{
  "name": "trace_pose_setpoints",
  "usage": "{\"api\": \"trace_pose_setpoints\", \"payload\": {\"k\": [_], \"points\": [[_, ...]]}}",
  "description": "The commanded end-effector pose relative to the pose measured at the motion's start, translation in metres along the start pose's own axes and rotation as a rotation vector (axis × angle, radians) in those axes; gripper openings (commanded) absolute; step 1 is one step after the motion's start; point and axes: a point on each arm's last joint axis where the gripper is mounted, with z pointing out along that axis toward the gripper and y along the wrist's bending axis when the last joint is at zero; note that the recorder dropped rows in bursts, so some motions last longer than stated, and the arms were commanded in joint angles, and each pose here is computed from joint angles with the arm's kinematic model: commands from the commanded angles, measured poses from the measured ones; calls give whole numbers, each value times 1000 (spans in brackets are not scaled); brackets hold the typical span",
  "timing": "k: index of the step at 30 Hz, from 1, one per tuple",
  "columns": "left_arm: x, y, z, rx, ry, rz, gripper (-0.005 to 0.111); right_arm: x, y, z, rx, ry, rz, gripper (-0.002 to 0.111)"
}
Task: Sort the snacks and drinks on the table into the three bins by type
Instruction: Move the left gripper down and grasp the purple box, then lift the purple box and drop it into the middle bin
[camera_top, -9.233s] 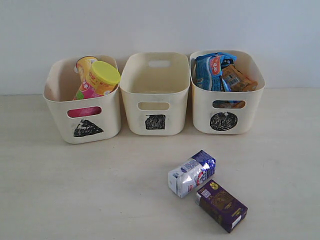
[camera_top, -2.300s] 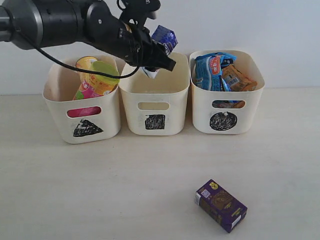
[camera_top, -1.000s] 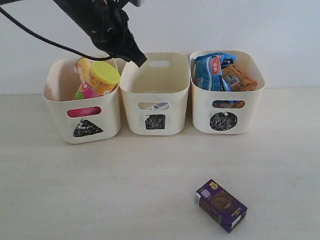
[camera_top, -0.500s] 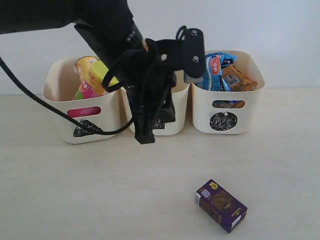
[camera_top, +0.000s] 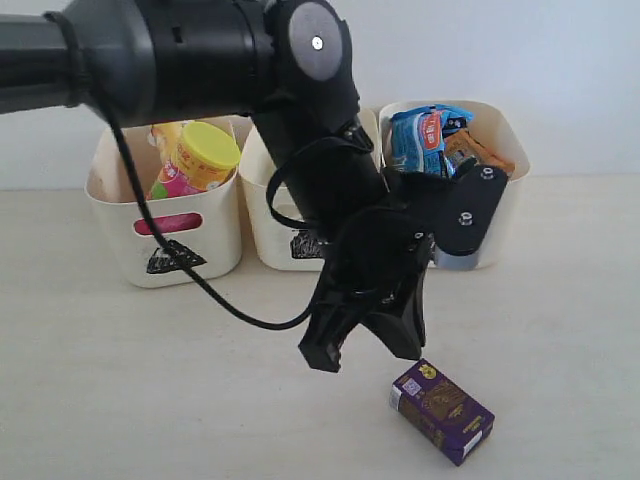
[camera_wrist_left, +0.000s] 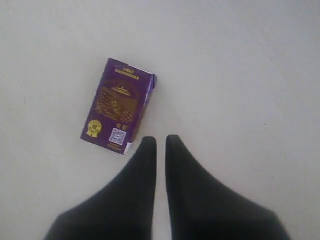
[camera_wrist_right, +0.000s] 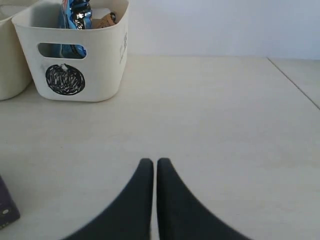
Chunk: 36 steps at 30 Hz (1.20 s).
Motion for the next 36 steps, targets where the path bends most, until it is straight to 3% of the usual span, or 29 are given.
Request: {"api": "trace_pose_setpoints", "payload": {"k": [1,7,11,14,18,20,36], "points": [[-12,15,14,18,-19,46,4,1,0,0,2,-7,-1,0],[-23,22,44,48,-2,235,4,1,0,0,1,-5,1,0],[-15,23,61,79,55,263,10,1,0,0,1,-5,1,0],[-9,25,70,92,97,272,31,1,0,0,1,-5,1,0],[-8,25,74,102,87,233,76,1,0,0,1,-5,1,0],[-12,28,76,67,51,198,87,1,0,0,1,-5,1,0],[5,41,126,15,69,212,88,1,0,0,1,-5,1,0]]}}
